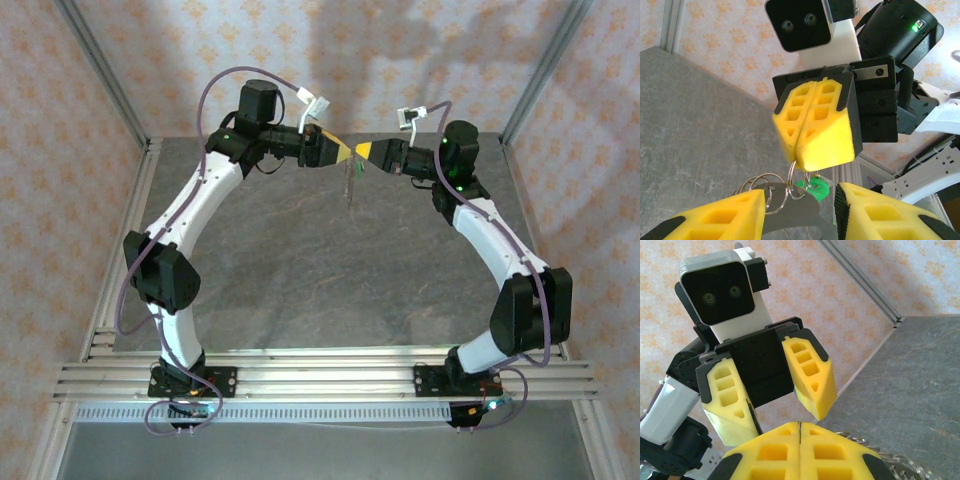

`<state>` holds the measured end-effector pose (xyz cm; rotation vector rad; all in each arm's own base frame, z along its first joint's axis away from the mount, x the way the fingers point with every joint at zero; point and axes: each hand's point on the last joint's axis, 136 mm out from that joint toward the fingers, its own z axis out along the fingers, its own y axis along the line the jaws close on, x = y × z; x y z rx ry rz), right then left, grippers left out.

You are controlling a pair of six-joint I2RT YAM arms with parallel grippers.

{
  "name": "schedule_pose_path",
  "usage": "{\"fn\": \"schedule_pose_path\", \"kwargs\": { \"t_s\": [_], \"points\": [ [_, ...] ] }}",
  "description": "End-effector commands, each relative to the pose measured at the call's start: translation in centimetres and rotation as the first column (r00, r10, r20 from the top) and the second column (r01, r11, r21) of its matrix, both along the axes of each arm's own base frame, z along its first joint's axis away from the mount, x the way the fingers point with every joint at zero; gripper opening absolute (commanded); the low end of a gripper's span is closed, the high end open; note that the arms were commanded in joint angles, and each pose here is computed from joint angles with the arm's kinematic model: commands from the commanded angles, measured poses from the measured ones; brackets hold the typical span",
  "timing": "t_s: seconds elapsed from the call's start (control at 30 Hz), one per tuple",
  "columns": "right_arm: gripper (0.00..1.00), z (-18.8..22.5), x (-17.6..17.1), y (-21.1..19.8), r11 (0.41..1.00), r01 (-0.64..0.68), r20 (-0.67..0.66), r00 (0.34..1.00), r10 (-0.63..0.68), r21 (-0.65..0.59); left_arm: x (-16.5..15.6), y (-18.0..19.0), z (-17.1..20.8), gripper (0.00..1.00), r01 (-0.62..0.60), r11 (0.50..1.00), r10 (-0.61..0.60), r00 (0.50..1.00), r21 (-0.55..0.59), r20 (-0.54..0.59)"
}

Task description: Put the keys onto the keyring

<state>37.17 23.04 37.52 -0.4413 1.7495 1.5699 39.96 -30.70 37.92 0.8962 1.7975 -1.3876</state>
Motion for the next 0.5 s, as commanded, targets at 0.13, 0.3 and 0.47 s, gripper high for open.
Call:
{"fn": "schedule_pose_path", "kwargs": {
  "t_s": [0.13, 0.3, 0.47],
  "points": [
    [0.0, 2.1, -0.8, -0.1, 0.999, -0.03, 0.092, 0.995, 0.028, 0.021, 0.3, -0.4, 1.6, 0.41, 0.002, 0.999, 0.0, 0.999, -0.052, 0.034],
    [0.0, 2.3, -0.9, -0.1, 0.999, -0.029, 0.094, 0.995, 0.027, 0.024, 0.2, -1.1, 1.5, 0.39, 0.012, 0.998, -0.01, 0.999, -0.054, 0.03],
    [0.0, 2.3, -1.0, -0.1, 0.999, -0.028, 0.099, 0.995, 0.025, 0.023, 0.2, -1.5, 1.3, 0.37, 0.02, 0.998, -0.019, 0.999, -0.055, 0.026]
  ]
}}
